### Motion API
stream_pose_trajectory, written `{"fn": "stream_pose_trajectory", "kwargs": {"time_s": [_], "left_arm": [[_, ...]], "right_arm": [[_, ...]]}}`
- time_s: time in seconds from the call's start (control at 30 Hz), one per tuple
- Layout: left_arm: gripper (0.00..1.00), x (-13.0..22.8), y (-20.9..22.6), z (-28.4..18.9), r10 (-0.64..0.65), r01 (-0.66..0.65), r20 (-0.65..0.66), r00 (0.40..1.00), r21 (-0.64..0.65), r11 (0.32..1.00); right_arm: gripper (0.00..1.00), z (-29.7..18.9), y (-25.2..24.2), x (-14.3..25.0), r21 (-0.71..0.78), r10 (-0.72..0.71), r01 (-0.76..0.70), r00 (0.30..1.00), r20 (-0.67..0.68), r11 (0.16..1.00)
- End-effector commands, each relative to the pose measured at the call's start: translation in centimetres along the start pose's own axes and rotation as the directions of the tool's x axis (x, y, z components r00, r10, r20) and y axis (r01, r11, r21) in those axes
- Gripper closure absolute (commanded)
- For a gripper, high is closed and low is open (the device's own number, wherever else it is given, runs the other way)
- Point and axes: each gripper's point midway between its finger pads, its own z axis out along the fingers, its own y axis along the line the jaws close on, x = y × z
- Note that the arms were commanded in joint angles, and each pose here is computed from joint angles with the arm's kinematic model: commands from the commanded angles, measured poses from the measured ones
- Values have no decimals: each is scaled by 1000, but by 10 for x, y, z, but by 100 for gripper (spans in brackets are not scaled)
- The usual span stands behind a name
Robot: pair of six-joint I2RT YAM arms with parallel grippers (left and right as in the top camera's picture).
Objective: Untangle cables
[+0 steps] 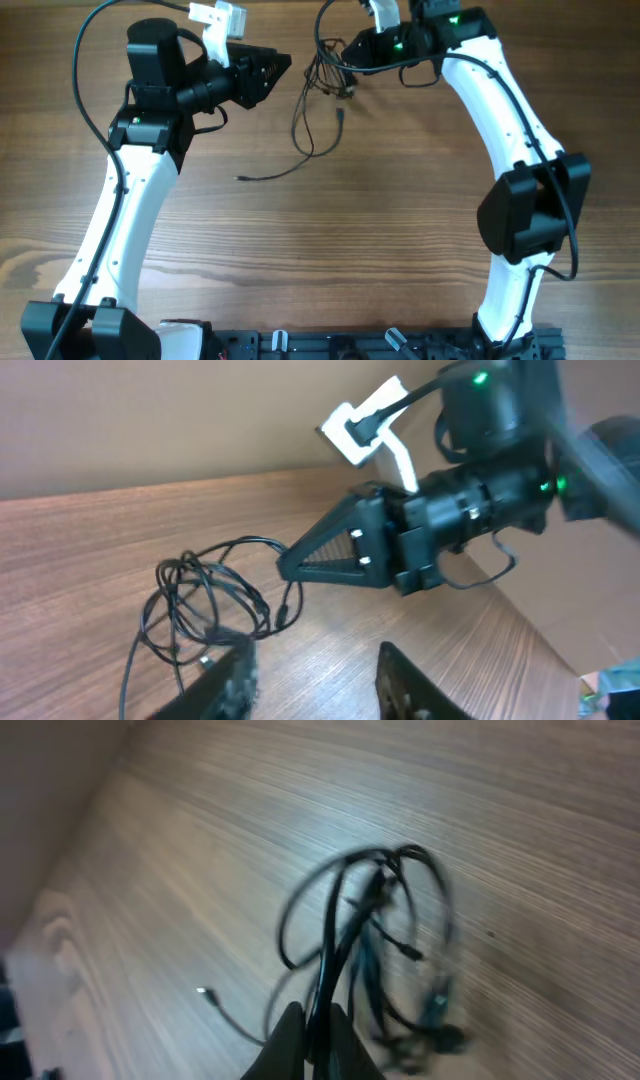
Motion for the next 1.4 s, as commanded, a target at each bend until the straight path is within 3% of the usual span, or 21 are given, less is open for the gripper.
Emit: {"fn": "stream_pose_trajectory", "kwargs": {"time_s": [0.0,0.23,0.33,0.5,0.63,0.73,0.87,1.0,1.1,1.13,1.23,1.3,1.37], "left_arm": [[51,-6,-1,-5,32,-32,16,999,-10,999],[54,8,13,7,-10,10,-23,1000,-16,1000],[63,14,18,12,-25,25,-40,999,-15,1000],[63,20,25,17,-44,43,-57,997,-20,999],[60,25,30,21,-57,56,-70,996,-22,998],[61,28,32,23,-63,62,-76,995,-23,998],[62,28,34,23,-66,64,-74,995,-32,997],[61,28,34,23,-68,65,-74,995,-34,997],[61,28,33,24,-67,65,-75,995,-32,997],[60,28,32,25,-65,63,-77,995,-29,998],[59,30,27,28,-60,59,-84,995,-19,998],[59,32,23,30,-55,54,-90,994,-10,999],[58,33,19,33,-48,48,-94,994,-1,999]], "right_arm": [[95,-29,50,-17,-140,-69,78,995,68,987],[95,-42,62,-25,-152,-90,105,991,103,983],[95,-50,47,-34,-41,-38,44,991,131,998],[95,-56,14,-30,173,-21,1,993,117,985],[95,-107,50,-72,181,-96,48,960,264,982],[95,-159,66,-93,291,-85,-29,924,373,956],[95,-164,41,-48,406,97,-210,954,282,889],[95,-152,35,8,442,226,-242,970,89,864],[95,-136,85,22,199,47,-32,996,-70,980],[95,-134,115,23,23,-63,65,995,-81,998],[95,-144,168,21,-267,-230,222,973,1,938],[95,-149,179,18,-328,-274,274,961,48,904],[96,-146,162,16,-242,-218,215,976,14,946]]}}
